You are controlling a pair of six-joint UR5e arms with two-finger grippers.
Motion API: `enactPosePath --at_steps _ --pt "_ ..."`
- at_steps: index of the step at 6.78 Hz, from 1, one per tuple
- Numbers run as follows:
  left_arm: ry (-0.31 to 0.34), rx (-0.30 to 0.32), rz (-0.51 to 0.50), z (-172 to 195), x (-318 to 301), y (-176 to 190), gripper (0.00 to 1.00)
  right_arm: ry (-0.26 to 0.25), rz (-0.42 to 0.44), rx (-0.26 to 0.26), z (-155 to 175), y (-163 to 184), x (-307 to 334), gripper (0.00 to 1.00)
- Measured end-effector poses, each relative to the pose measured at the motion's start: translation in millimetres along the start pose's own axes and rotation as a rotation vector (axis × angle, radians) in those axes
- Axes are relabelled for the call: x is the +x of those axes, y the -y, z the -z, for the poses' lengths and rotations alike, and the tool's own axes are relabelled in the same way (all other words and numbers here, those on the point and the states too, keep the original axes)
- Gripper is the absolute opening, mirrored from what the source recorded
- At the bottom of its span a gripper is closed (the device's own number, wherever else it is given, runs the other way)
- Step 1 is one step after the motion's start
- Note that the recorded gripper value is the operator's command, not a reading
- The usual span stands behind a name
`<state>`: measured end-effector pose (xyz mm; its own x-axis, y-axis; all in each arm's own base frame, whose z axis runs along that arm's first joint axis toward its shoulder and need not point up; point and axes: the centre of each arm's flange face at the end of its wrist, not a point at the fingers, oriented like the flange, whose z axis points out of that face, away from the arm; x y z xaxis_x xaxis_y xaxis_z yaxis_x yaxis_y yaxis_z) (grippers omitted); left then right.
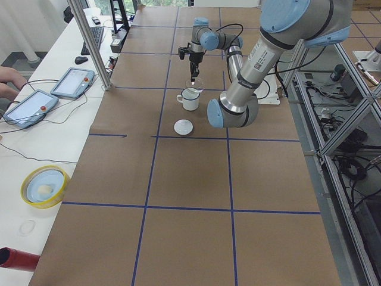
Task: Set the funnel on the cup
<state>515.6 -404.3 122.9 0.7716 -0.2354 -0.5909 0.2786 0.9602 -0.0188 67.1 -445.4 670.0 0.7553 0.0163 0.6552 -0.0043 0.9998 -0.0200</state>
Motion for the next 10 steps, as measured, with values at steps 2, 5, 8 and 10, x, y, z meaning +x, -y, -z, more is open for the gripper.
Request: enactPosePath --at_steps 2,5,8,10 --pt "-0.003 0.014 -0.012 -7 7 3 1.00 0.000 0.000 0.000 0 0 0 1.00" --pt "0.002 0.046 -0.012 -13 -1 7 1.00 0.000 0.000 0.000 0 0 0 1.00" --pt "-0.127 0.086 -0.011 27 -43 17 1.00 0.000 0.000 0.000 0 0 0 1.00" --pt "-0.189 0.104 -0.080 46 -104 82 1.00 0.000 0.000 0.000 0 0 0 1.00"
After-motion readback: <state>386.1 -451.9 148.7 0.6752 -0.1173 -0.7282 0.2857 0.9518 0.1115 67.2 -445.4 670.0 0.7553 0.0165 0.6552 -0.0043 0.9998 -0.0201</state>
